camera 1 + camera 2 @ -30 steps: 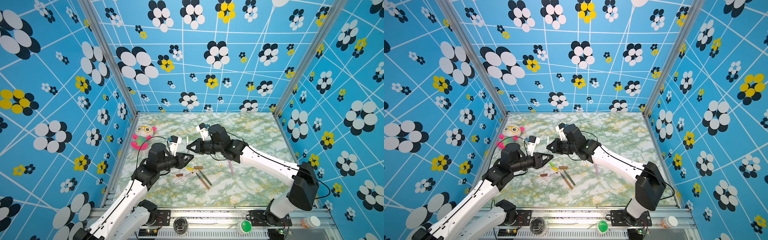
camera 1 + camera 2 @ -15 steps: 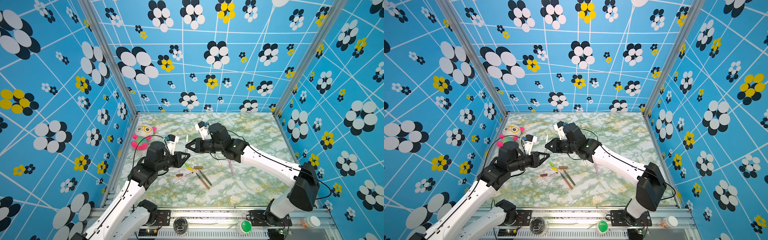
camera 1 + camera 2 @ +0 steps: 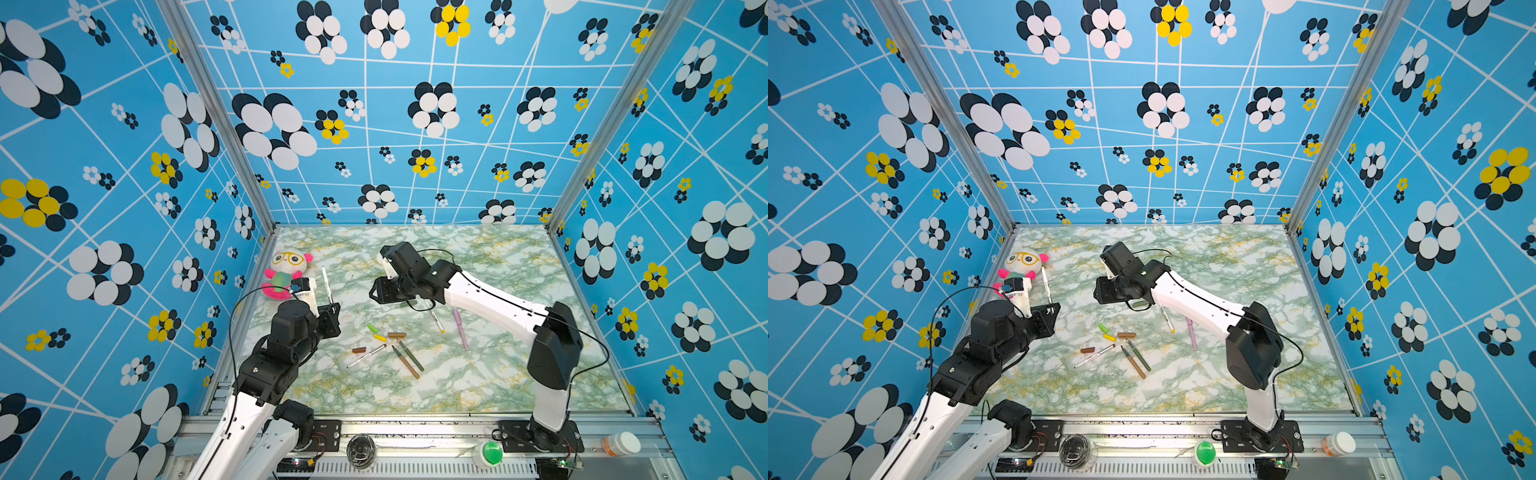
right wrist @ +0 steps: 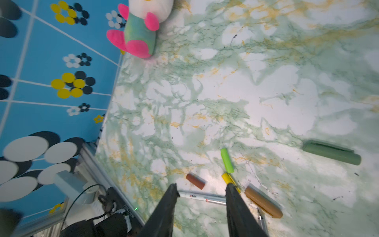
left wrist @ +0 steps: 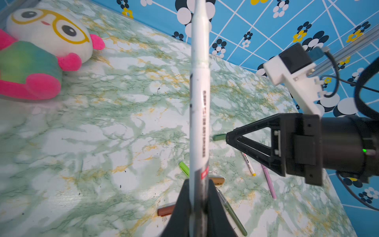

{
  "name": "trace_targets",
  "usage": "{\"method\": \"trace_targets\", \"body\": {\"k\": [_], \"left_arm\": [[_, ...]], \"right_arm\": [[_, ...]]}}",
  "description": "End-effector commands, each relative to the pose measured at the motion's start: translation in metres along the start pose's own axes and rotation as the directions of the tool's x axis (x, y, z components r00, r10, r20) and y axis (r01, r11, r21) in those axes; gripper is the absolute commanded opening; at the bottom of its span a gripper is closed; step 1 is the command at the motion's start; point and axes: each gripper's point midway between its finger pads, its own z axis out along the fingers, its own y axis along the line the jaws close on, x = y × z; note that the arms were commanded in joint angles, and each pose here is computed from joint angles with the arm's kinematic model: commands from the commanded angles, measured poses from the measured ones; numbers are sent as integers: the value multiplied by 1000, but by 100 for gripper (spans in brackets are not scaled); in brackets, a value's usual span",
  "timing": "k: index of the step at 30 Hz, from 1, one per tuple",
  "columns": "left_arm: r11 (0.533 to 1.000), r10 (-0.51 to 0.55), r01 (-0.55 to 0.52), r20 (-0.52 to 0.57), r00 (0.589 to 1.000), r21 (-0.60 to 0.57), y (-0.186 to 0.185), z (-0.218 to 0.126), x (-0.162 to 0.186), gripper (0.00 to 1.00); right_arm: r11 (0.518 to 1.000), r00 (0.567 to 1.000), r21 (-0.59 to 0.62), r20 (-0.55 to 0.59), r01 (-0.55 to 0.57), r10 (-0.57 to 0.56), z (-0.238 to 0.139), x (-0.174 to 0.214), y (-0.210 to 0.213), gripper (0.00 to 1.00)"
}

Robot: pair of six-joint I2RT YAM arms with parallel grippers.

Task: Insert the pens into the pen caps

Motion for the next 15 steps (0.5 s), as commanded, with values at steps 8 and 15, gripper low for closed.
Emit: {"method": "trace_targets", "body": {"k": [8, 15], "left_arm": [[999, 15, -13, 52, 999, -33, 7, -9, -7, 0], [999, 1, 1, 34, 999, -49, 13, -12, 1, 0]], "right_arm": [[944, 947, 230, -270, 237, -172, 57, 50, -36, 45], [960, 932, 154, -316, 234, -177, 71, 69, -17, 52]]}}
